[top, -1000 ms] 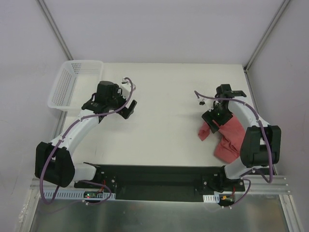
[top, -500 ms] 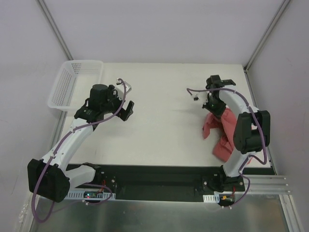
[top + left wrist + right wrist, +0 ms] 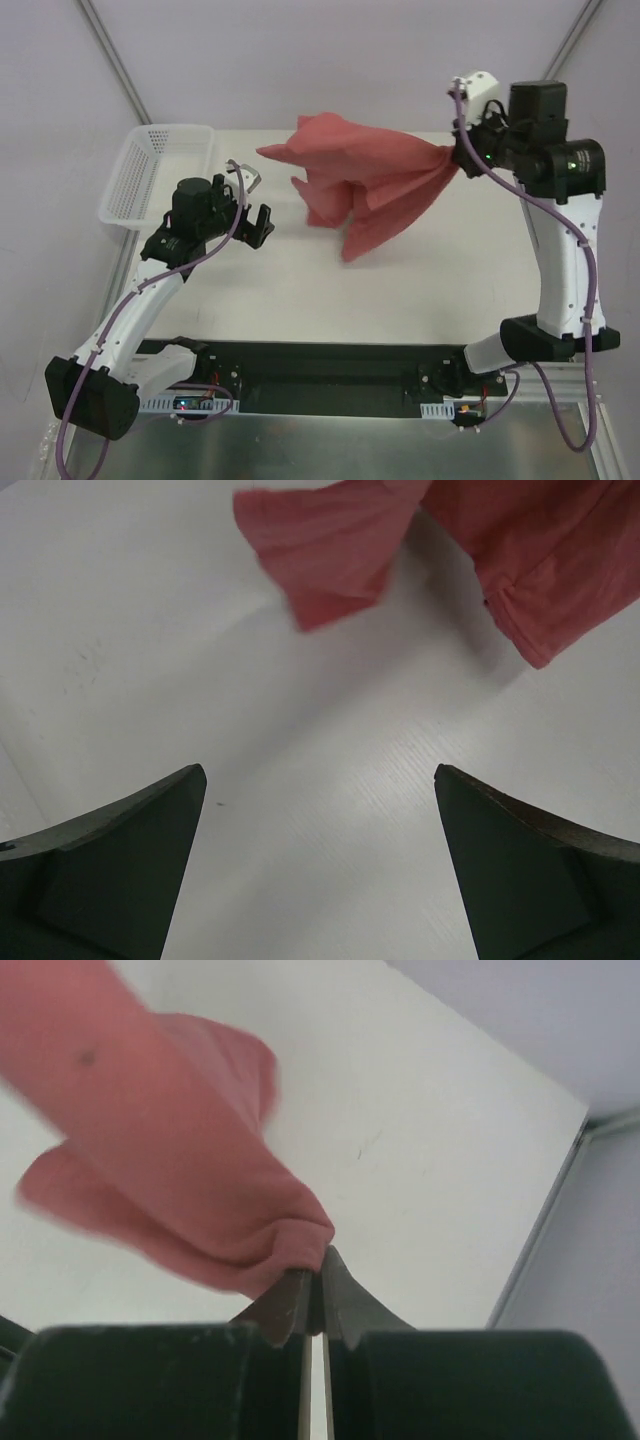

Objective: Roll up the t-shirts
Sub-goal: Place the T-shirt at the center of the board.

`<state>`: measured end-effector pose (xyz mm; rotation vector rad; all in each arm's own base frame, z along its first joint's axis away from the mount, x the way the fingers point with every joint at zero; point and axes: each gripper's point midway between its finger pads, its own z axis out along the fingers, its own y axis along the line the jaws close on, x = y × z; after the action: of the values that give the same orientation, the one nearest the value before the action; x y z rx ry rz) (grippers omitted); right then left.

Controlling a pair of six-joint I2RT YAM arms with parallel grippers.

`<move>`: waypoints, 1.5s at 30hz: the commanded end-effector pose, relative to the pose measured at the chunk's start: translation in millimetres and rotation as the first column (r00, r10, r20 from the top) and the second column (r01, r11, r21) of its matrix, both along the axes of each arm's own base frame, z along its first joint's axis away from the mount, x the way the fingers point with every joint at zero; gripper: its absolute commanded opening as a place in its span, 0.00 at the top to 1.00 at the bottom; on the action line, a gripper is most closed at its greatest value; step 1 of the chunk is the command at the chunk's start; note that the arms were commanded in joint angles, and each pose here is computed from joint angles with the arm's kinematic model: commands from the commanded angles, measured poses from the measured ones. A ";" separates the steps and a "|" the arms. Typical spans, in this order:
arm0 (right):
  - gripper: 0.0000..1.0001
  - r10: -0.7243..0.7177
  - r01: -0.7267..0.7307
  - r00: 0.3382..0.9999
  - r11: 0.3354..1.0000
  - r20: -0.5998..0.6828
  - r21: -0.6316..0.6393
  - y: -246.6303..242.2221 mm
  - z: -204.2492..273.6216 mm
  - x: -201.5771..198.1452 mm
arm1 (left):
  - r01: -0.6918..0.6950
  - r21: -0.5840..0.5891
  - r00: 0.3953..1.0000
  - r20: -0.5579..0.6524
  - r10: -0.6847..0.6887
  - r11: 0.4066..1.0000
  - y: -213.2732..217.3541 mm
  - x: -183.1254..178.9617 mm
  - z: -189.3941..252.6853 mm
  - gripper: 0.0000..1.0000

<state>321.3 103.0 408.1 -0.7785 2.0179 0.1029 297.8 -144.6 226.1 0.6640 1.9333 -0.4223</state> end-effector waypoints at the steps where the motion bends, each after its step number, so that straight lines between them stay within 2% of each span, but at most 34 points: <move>1: 0.99 -0.230 0.284 0.913 0.951 -0.337 0.121 -53.4 -86.8 -3.4 | 0.017 -0.004 1.000 -0.004 -0.017 1.000 -2.6 3.9 -1.8 0.01; 3: 0.99 -0.322 0.429 0.834 0.889 -0.448 0.159 -90.8 -125.3 -0.5 | 0.028 0.009 0.999 -0.035 -0.028 1.000 -4.2 5.7 -14.3 0.01; 4: 0.99 -0.364 0.517 0.750 0.844 -0.552 0.145 -112.1 -161.4 -10.2 | 0.029 0.009 0.999 -0.043 -0.029 1.000 -3.6 6.7 -16.5 0.01; 5: 0.81 -0.357 0.541 0.687 0.832 -0.633 0.119 -119.4 -189.3 -14.9 | 0.035 0.003 0.998 -0.054 -0.035 0.999 -4.8 6.9 -18.0 0.01; 7: 0.58 -0.400 0.596 0.606 0.801 -0.687 0.059 -146.1 -218.3 -26.0 | 0.045 0.004 0.997 -0.069 -0.045 0.999 -6.6 10.3 -21.7 0.01; 8: 0.51 -0.418 0.602 0.588 0.798 -0.692 0.029 -154.2 -225.9 -26.8 | 0.057 0.011 0.996 -0.068 -0.056 0.998 -7.6 11.6 -22.6 0.01; 10: 0.48 -0.414 0.564 0.636 0.826 -0.651 0.026 -155.2 -217.4 -17.7 | 0.084 0.012 0.993 -0.086 -0.083 0.996 -12.4 14.7 -28.5 0.01; 12: 0.47 -0.367 0.495 0.726 0.866 -0.582 0.072 -139.9 -191.3 -4.9 | 0.100 0.009 0.990 -0.106 -0.098 0.995 -16.1 17.9 -36.9 0.01; 14: 0.47 -0.230 0.324 0.817 0.942 -0.529 0.090 -101.3 -179.1 -3.7 | 0.080 -0.004 0.986 -0.143 -0.080 0.997 -17.4 21.0 -46.2 0.01; 15: 0.47 -0.179 0.250 0.845 0.965 -0.504 0.078 -85.7 -174.9 -9.8 | 0.064 -0.007 0.986 -0.155 -0.064 0.998 -16.7 22.7 -47.9 0.01; 16: 0.47 -0.076 0.116 0.871 0.992 -0.485 0.053 -53.5 -176.4 -16.0 | 0.040 -0.002 0.986 -0.160 -0.039 0.999 -14.4 25.6 -48.7 0.01; 18: 0.47 0.050 -0.081 0.878 0.996 -0.475 -0.044 -25.8 -200.8 -34.0 | 0.004 -0.006 0.984 -0.178 -0.005 1.000 -11.2 27.4 -51.6 0.01; 19: 0.47 0.151 -0.200 0.890 0.977 -0.430 -0.070 5.3 -208.8 -32.3 | -0.047 0.017 0.983 -0.176 0.049 0.999 -3.4 32.8 -53.0 0.01; 20: 0.47 0.175 -0.237 0.891 0.966 -0.419 -0.100 14.5 -216.9 -32.1 | -0.126 -0.009 0.972 -0.200 0.122 0.992 2.0 35.8 -50.2 0.01; 22: 0.48 0.280 -0.353 0.860 0.930 -0.427 -0.100 52.2 -235.6 -32.3 | -0.261 -0.029 0.941 -0.231 0.247 0.965 29.6 43.0 -46.6 0.01; 24: 0.48 0.349 -0.422 0.838 0.902 -0.420 -0.092 80.4 -239.8 -26.4 | -0.406 -0.070 0.884 -0.281 0.373 0.911 61.0 46.4 -44.9 0.01; 25: 0.48 0.394 -0.480 0.808 0.871 -0.438 -0.103 104.4 -255.5 -24.5 | -0.449 -0.067 0.865 -0.282 0.415 0.891 71.7 47.5 -45.1 0.01; 27: 0.47 0.429 -0.524 0.792 0.843 -0.434 -0.124 129.0 -264.9 -16.3 | -0.536 -0.063 0.820 -0.275 0.502 0.842 95.4 47.9 -41.8 0.01; 30: 0.46 0.486 -0.605 0.741 0.783 -0.463 -0.145 178.3 -286.7 -10.3 | -0.538 -0.098 0.827 -0.252 0.503 0.837 99.5 40.2 -28.6 0.01; 33: 0.45 0.506 -0.659 0.700 0.729 -0.503 -0.184 201.1 -314.3 -8.0 | -0.543 -0.121 0.832 -0.209 0.513 0.831 103.6 32.1 -15.2 0.01; 35: 0.45 0.506 -0.682 0.674 0.706 -0.539 -0.191 207.3 -332.5 -8.9 | -0.537 -0.133 0.839 -0.184 0.512 0.833 103.8 26.0 -6.8 0.01; 41: 0.45 0.511 -0.768 0.560 0.615 -0.653 -0.178 207.5 -364.6 -38.4 | -0.588 -0.154 0.808 -0.159 0.567 0.795 125.4 17.1 -0.2 0.01; 43: 0.45 0.494 -0.778 0.547 0.597 -0.676 -0.193 204.7 -378.8 -42.6 | -0.595 -0.165 0.803 -0.171 0.571 0.787 127.0 15.6 -1.9 0.01; 44: 0.46 0.478 -0.773 0.556 0.598 -0.680 -0.212 202.4 -385.6 -41.5 | -0.600 -0.171 0.799 -0.174 0.576 0.781 129.1 15.1 -1.5 0.01; 45: 0.57 0.463 -0.766 0.569 0.599 -0.680 -0.234 199.0 -394.1 -39.3 | -0.601 -0.177 0.799 -0.176 0.575 0.780 129.7 14.5 -0.7 0.01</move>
<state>283.4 311.3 28.8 -1.9840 2.2002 0.3296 319.1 -18.3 232.6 -0.0798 2.0179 -0.2449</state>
